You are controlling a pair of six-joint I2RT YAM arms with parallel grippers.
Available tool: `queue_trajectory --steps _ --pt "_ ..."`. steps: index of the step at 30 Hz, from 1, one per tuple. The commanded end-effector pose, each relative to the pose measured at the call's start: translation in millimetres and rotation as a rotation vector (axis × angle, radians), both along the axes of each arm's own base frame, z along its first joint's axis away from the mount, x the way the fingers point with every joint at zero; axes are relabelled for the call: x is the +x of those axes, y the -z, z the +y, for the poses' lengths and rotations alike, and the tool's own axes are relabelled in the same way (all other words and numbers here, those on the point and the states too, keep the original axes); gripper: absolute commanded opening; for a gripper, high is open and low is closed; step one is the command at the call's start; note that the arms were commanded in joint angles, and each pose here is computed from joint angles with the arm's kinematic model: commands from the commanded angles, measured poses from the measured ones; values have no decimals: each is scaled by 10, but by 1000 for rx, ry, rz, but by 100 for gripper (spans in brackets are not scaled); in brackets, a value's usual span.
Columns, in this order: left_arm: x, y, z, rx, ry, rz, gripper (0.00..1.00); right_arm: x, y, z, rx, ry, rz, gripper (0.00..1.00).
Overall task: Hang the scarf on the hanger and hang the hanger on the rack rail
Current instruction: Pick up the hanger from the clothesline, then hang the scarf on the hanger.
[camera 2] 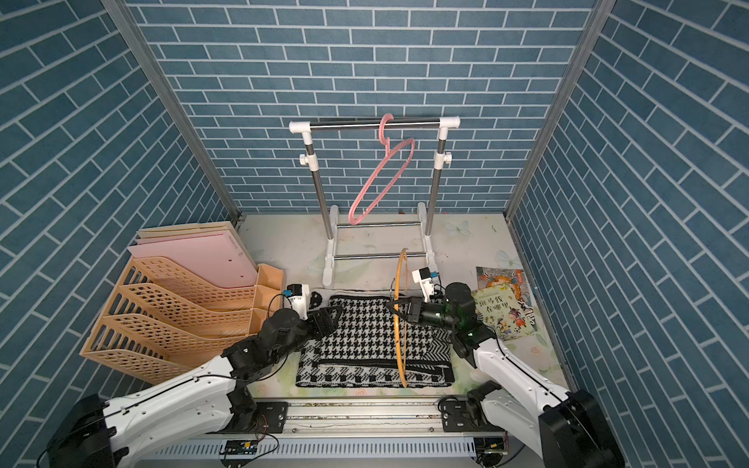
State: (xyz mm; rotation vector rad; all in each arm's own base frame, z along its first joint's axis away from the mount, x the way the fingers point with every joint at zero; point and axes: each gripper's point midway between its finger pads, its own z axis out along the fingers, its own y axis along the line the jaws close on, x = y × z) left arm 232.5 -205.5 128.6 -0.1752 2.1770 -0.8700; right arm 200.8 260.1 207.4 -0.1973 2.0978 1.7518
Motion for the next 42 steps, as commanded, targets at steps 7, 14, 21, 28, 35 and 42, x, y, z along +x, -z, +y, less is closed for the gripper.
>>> queue_trajectory --steps 7,14,21,28,35,42 --pt "-2 431 144 -81 67 152 79 1 -238 372 178 -135 -56 0" --pt "-15 545 69 -84 107 189 72 -28 187 318 146 -138 36 0" --pt "-66 684 55 -92 123 225 65 -43 798 -146 62 -19 183 7" --pt "-74 705 50 -89 129 232 64 -32 1068 -371 -10 15 236 29" --pt "-98 708 33 -97 147 230 61 127 1095 -509 -219 60 154 42" --pt "-122 777 38 -94 149 248 54 176 1149 -640 -370 87 133 42"
